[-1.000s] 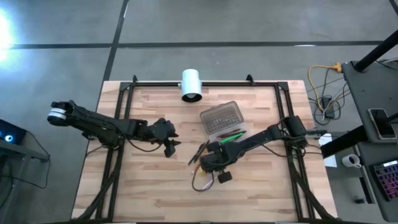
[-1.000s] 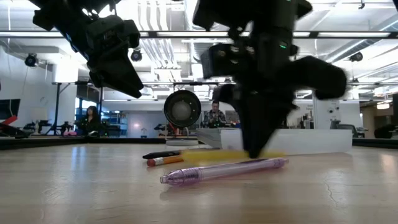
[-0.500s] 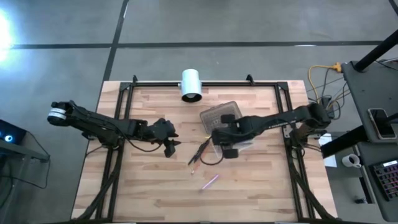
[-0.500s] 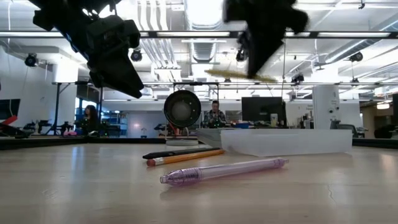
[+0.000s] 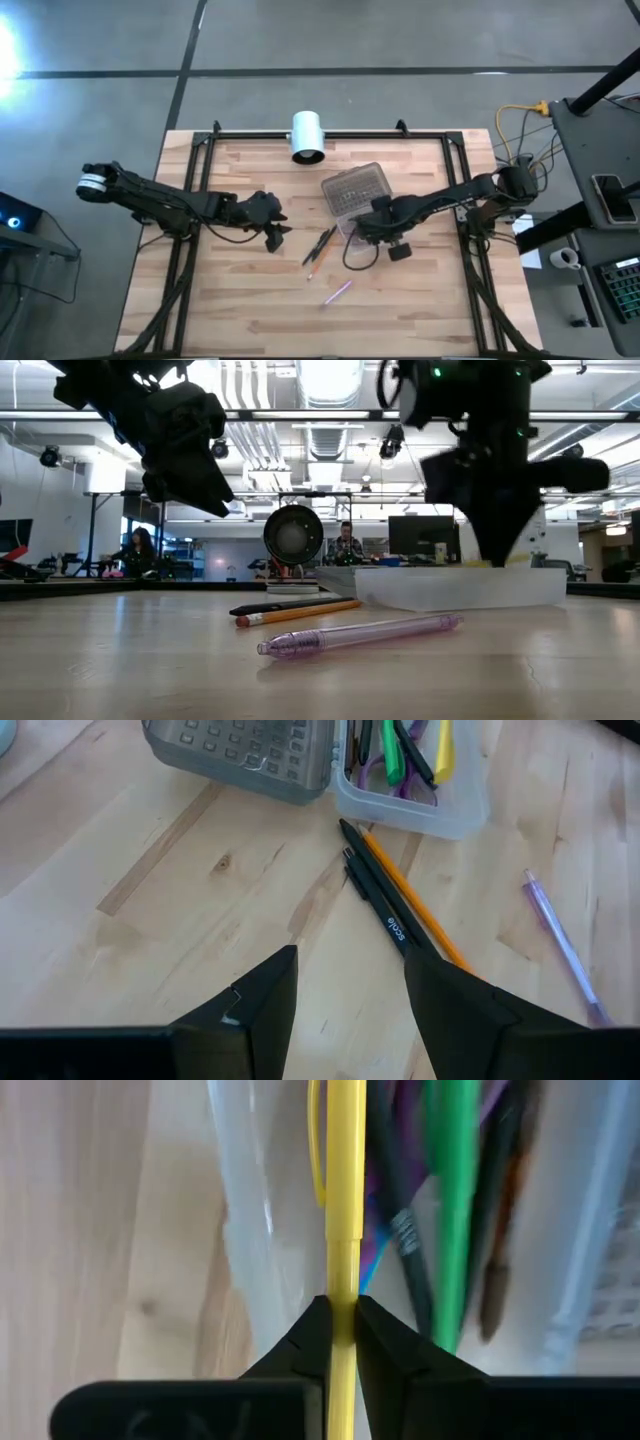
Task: Pick & place school supplies into a supply box
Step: Put the yellow pen into the supply box, then put the black pen into the supply box
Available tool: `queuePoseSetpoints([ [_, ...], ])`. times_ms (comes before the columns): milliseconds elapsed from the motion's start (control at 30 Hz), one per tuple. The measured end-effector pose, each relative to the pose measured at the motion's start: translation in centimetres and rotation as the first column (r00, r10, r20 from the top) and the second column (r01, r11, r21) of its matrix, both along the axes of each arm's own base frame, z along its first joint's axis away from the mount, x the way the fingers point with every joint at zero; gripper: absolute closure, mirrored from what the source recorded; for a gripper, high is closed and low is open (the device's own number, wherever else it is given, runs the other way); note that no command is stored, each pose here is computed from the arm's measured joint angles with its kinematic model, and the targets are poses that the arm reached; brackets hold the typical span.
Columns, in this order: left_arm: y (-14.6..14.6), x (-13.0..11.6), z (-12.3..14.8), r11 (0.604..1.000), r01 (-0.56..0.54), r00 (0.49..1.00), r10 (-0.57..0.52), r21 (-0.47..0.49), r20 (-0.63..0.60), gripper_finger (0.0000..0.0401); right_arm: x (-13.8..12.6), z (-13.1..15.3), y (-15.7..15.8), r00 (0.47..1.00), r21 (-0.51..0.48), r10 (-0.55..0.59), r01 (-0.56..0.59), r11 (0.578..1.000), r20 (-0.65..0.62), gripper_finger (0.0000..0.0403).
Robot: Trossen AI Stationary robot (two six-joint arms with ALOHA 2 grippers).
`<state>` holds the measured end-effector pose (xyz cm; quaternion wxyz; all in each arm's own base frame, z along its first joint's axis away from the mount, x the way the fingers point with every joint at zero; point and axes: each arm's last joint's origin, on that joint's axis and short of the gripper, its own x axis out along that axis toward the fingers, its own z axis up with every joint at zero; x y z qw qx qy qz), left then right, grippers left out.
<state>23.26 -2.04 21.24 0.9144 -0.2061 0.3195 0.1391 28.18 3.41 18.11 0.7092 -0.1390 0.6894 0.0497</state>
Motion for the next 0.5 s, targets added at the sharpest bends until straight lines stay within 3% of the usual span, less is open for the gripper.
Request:
queuePoseSetpoints([
  [200, 0.0, 0.3, -0.2, 0.999, -0.023, 1.0, 0.024, -0.024, 0.008, 0.0231, -1.2, -1.5, -0.2, 0.998, -0.005, 0.007, -0.008, 1.0, -0.055, 0.0343],
  [367, -0.1, 1.4, -1.5, 0.994, -0.076, 0.997, 0.074, -0.083, -0.033, 0.0231, -1.1, -1.4, -0.3, 1.0, -0.031, -0.006, 0.006, 1.0, -0.021, 0.0284],
  [500, -0.5, 3.5, -1.8, 0.988, -0.083, 0.995, 0.074, -0.131, -0.067, 0.0231, -1.0, 0.3, -0.4, 0.998, -0.048, -0.007, 0.01, 0.999, 0.065, 0.0237],
])
